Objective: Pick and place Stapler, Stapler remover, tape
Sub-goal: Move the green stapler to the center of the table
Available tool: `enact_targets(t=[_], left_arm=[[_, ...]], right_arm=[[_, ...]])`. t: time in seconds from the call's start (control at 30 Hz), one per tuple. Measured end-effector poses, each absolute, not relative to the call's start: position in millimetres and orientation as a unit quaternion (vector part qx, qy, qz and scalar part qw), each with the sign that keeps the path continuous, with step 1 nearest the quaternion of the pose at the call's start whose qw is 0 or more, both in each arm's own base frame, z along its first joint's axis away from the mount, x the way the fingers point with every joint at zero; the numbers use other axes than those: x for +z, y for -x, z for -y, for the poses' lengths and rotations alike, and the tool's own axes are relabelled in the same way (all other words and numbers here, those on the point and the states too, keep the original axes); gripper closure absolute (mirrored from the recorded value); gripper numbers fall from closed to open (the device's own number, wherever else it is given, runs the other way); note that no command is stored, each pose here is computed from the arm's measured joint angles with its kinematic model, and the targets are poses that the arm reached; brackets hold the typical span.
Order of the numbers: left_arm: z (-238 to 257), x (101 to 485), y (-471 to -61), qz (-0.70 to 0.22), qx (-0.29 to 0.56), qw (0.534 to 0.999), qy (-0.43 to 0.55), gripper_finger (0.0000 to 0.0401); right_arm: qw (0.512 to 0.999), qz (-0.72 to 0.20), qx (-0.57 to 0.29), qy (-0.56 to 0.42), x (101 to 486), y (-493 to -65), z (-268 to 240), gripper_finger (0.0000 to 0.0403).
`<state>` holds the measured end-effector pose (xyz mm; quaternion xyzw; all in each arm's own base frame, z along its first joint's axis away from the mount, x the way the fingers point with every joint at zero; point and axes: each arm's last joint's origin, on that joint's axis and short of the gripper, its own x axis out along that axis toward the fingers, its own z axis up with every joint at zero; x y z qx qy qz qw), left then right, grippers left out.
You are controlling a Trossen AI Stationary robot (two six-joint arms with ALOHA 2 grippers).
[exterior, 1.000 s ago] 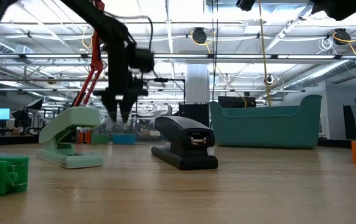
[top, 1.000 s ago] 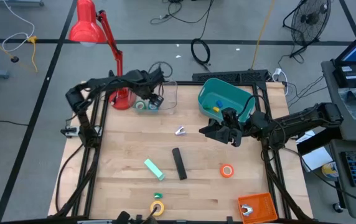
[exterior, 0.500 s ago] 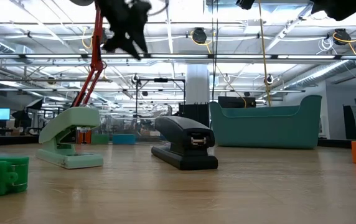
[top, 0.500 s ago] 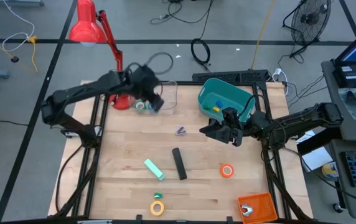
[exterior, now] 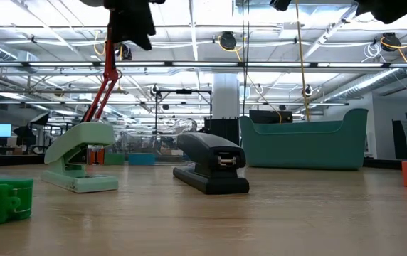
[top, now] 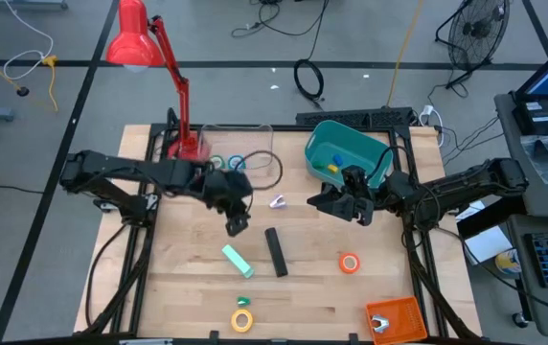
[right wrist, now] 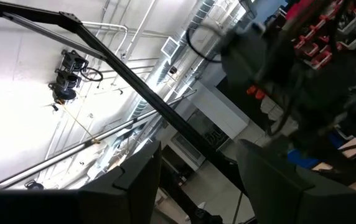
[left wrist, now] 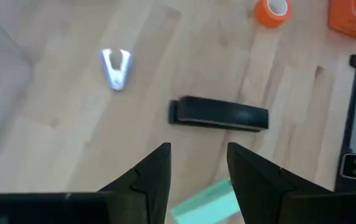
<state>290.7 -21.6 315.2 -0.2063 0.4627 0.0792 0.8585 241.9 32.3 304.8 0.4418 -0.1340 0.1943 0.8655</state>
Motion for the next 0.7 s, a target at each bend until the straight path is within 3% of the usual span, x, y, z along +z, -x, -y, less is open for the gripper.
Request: enact_targets(t=[0.4, 0.7], left_arm=[[56.9, 276.3, -284.6, -0.481, 0.083, 0.841, 0.234, 0.0242], [93.1, 264.9, -278.2, -0.519, -0.044, 0.851, 0.070, 0.0242]], right_arm=[[0.863, 0.127, 0.204, -0.444, 304.5, -241.9, -32.8, 0.0202], [0.863, 0.125, 0.204, -0.446, 304.2, -242.0, -32.9, 0.0202]])
